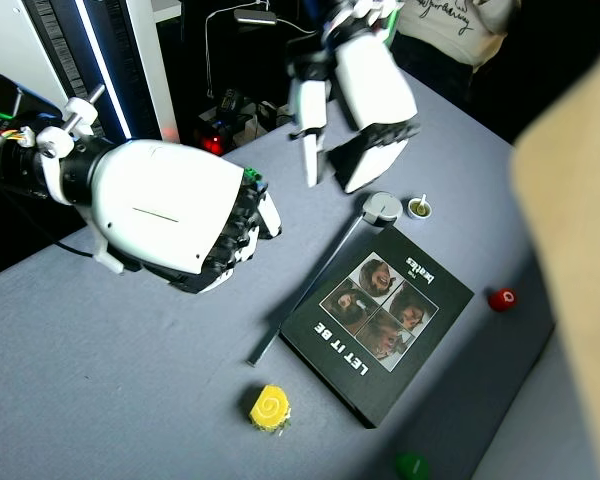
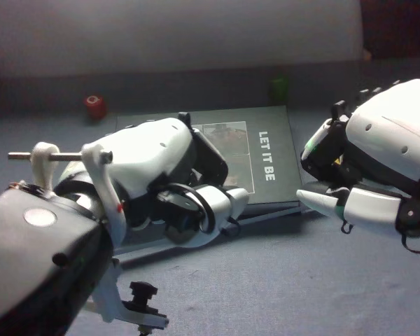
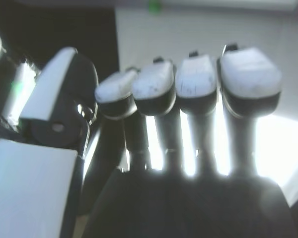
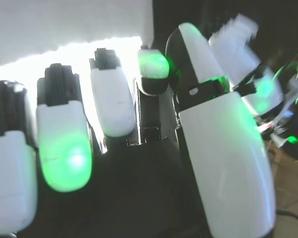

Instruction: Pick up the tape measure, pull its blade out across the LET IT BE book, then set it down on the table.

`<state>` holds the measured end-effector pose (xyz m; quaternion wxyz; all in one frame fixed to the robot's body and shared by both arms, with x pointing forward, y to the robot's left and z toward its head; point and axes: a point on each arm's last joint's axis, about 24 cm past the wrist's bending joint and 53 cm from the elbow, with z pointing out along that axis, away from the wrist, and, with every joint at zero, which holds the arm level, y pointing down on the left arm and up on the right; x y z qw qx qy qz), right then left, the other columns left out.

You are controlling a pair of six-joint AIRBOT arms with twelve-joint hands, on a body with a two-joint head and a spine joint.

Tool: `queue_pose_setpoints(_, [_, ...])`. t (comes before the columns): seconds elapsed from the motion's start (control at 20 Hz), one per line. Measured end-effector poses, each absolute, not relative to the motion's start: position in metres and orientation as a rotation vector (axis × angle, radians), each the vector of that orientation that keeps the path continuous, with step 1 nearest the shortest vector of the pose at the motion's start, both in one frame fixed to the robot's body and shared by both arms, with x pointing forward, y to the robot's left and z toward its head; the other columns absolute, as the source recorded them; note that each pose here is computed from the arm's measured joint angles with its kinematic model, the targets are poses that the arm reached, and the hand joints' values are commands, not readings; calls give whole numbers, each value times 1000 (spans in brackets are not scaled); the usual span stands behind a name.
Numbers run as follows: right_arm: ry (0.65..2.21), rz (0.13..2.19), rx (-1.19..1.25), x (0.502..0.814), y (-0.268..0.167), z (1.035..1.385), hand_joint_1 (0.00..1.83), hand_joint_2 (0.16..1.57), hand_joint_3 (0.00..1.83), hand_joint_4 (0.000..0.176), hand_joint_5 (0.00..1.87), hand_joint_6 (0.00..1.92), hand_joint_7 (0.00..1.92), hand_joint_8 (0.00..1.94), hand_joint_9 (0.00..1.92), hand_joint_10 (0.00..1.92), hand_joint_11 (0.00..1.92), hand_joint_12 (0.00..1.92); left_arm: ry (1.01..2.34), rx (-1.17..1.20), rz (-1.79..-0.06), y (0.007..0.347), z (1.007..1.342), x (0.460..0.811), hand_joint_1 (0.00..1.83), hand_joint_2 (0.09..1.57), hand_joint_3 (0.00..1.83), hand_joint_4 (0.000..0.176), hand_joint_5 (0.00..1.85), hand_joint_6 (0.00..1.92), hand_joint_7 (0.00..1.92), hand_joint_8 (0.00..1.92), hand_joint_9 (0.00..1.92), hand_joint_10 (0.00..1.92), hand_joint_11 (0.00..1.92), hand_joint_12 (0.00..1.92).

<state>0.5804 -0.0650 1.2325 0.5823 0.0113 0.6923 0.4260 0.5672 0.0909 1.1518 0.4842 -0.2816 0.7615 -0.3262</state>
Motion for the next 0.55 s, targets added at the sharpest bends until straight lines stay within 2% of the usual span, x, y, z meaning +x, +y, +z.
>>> queue_pose_setpoints(0.1, [1638,1007,48,582,-65,1230,788,1421,0,176,1249,1921,1564,1941,1841,1921,1921,1921,1836,-653,-799,87,1156,566,707,1169,0,176,867,1921,952,1921,946,1921,1025,1921])
queue_pose_setpoints(0.2, [1643,1017,82,584,-67,1231,781,1424,1,176,1288,1921,1603,1941,1873,1921,1921,1921,1834,-659,-790,90,1155,566,709,1156,0,176,847,1921,931,1921,927,1921,1012,1921])
queue_pose_setpoints(0.3, [1654,1047,152,587,-70,1231,865,1428,0,176,1398,1921,1665,1941,1910,1921,1921,1921,1822,-681,-799,91,1157,565,733,1174,1,173,881,1921,967,1921,969,1921,1034,1921])
queue_pose_setpoints(0.35, [1664,1057,170,588,-70,1229,874,1416,0,176,1420,1921,1683,1941,1913,1921,1921,1921,1819,-690,-803,91,1157,564,745,1180,0,121,899,1921,989,1921,994,1921,1063,1921])
queue_pose_setpoints(0.4, [1676,1067,178,587,-69,1227,893,1393,0,176,1423,1921,1690,1941,1916,1921,1921,1921,1818,-702,-811,91,1157,563,753,1182,0,97,923,1921,1014,1921,1027,1921,1102,1921])
queue_pose_setpoints(0.5, [1696,1116,225,586,-67,1224,928,1359,0,176,1429,1921,1690,1941,1920,1921,1921,1921,1814,-705,-807,92,1157,564,760,1176,0,65,965,1921,1075,1921,1084,1921,1158,1921])
queue_pose_setpoints(0.55, [1700,1137,231,584,-66,1225,944,1345,0,176,1424,1921,1688,1941,1921,1921,1921,1921,1811,-705,-805,92,1158,564,779,1171,0,0,997,1921,1133,1921,1146,1921,1214,1921])
